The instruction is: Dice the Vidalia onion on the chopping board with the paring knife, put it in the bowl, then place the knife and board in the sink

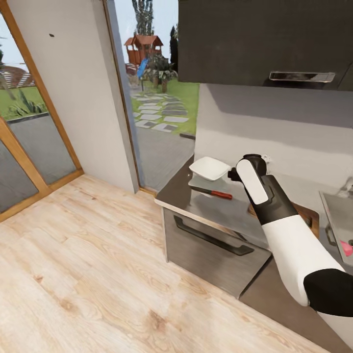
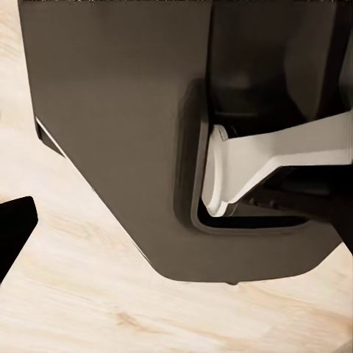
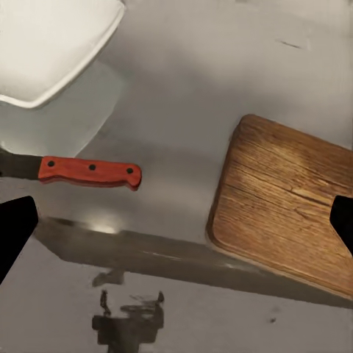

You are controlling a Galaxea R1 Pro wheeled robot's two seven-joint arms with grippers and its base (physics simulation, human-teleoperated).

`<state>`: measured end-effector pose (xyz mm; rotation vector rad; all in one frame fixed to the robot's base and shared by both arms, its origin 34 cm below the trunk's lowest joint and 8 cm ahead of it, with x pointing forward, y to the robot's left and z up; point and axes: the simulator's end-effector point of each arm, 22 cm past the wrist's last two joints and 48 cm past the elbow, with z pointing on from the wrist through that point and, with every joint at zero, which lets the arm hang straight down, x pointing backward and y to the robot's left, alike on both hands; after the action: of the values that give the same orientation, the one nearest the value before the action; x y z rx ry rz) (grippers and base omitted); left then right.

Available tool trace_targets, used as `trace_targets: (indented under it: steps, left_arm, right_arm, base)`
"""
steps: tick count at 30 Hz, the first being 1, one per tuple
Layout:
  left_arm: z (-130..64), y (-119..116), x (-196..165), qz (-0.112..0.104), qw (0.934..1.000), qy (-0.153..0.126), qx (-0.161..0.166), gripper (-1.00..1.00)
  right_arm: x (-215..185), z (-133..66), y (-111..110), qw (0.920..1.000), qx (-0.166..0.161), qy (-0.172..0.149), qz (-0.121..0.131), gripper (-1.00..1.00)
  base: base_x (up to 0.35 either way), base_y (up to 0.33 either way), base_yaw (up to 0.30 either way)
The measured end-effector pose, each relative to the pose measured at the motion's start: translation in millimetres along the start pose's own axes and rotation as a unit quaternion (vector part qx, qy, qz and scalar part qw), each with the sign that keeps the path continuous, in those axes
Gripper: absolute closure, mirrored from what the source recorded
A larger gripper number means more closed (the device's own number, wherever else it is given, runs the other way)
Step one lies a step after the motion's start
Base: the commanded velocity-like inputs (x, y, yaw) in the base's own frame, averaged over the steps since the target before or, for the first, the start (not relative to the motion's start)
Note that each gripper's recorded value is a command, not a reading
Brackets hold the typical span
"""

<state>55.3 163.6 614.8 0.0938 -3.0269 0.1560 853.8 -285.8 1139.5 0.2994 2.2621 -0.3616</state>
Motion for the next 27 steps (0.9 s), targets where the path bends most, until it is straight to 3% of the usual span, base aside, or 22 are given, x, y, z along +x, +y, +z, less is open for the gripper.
trace_targets:
  steps: [11,17,20,23,24,27]
  left_arm:
    - [-7.1,-0.8,-0.3,0.001,1.0000,-0.007,0.001,-1.00]
    - [-10.7,-1.1,0.8,0.001,1.0000,-0.010,0.001,-1.00]
    - [-11.2,-1.1,0.3,0.001,0.9999,-0.010,0.001,-1.00]
    - [-11.1,-1.2,-0.6,0.001,0.9999,-0.011,0.001,-1.00]
    - [-11.1,-1.2,-1.0,0.001,0.9999,-0.012,0.001,-1.00]
    - [-11.1,-1.4,-1.8,0.001,0.9999,-0.013,0.001,-1.00]
  right_arm:
    - [-5.2,-15.1,-0.9,1.0000,-0.003,-0.005,-0.006,-1.00]
    - [-6.8,-18.6,8.5,0.9991,-0.043,-0.004,-0.006,-1.00]
    - [-9.4,-13.2,5.3,0.9969,-0.078,-0.005,-0.006,-1.00]
    - [-14.1,-8.5,1.0,0.9902,-0.139,-0.008,-0.006,-1.00]
    - [-15.8,-7.7,-3.3,0.9841,-0.177,-0.008,-0.009,-1.00]
    - [-12.9,-9.5,-2.9,0.9795,-0.200,-0.004,-0.020,-1.00]
  base:
    - [0.326,0.000,0.000]
    - [0.306,0.000,0.000]
    - [0.090,0.000,0.000]
    - [0.021,0.000,0.000]
    - [0.005,0.000,0.000]
    - [0.002,0.000,0.000]
